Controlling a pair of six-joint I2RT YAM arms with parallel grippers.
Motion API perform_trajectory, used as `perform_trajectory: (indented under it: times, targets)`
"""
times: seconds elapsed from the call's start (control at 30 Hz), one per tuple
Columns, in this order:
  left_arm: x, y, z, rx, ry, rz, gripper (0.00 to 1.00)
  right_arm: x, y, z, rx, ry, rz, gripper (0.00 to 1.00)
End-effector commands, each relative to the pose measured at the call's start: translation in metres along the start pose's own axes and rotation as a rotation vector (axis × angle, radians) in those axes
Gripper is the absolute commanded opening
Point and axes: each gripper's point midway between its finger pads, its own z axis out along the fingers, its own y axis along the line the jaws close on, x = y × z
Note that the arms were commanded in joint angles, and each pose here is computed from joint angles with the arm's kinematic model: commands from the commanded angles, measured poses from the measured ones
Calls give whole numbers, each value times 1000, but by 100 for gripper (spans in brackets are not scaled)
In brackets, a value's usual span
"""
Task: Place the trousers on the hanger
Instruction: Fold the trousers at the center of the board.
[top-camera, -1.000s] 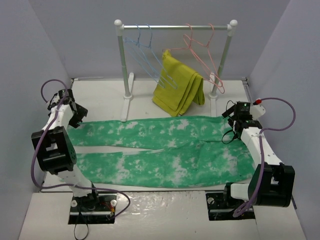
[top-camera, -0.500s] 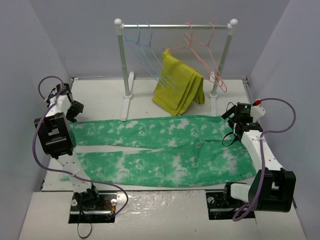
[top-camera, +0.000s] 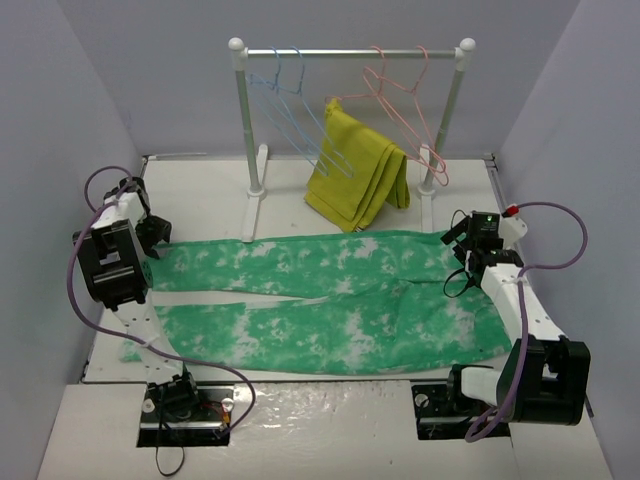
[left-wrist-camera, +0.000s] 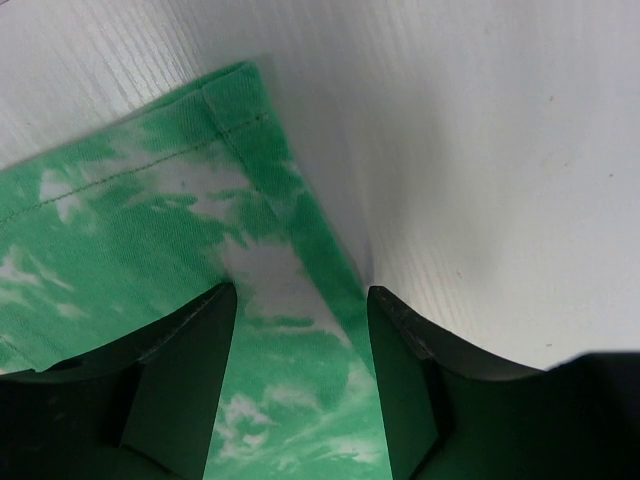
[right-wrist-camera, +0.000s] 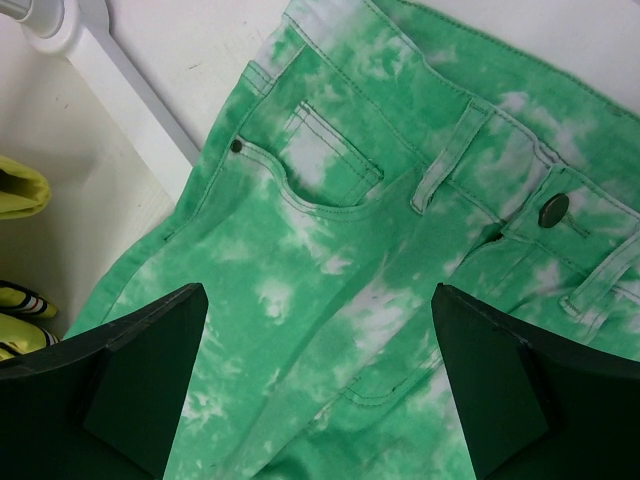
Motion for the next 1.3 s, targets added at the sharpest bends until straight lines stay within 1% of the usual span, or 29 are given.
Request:
perform_trajectory:
  times: [0.0,0.07,0.2,0.3,0.37,0.4,0.47,0.53,0.63,0.77,0.8,0.87,0.93,1.13,1.17,1.27]
  targets:
    - [-14,-2,-6,-2,-11,-36,51,-13,10,-5,-41,-50,30,93]
    - [-9,2,0,-18,5,-35,48,-15,11,-5,-42,-54,31,93]
    - [-4,9,7,-45,24,-39,47,-18,13,-6,-43,-61,33,93]
    - [-3,11,10,-46,37,-46,41,-20,14,-6,-44,-64,34,93]
    - [-2,11,11,-44,44,-46,33,-21,14,-5,-41,-67,37,93]
    - [-2,12,9,-43,42,-47,25,-22,14,-5,-40,-70,41,93]
    - [-4,10,6,-28,35,-48,7,-28,16,-6,-38,-82,49,93]
    - [-6,6,0,1,33,-47,0,-35,15,-5,-21,-103,55,93]
    - [-10,-1,-13,58,14,-37,0,-49,14,-4,-3,-136,74,93]
    - [-18,-13,-63,231,-54,-27,0,-71,1,6,63,-176,159,92]
    - [-15,-13,-67,250,-53,-17,0,-71,0,12,79,-170,161,92]
    - [-14,-12,-89,305,-85,1,0,-85,6,17,84,-185,165,92]
    - [-11,-9,-100,345,-110,9,0,-91,8,25,103,-189,160,91]
    - [6,7,-111,382,-113,40,0,-103,6,63,186,-177,169,91]
    - [8,8,-112,389,-111,42,0,-108,9,64,181,-186,172,91]
    - [13,9,-117,411,-104,39,0,-103,7,88,227,-165,162,91]
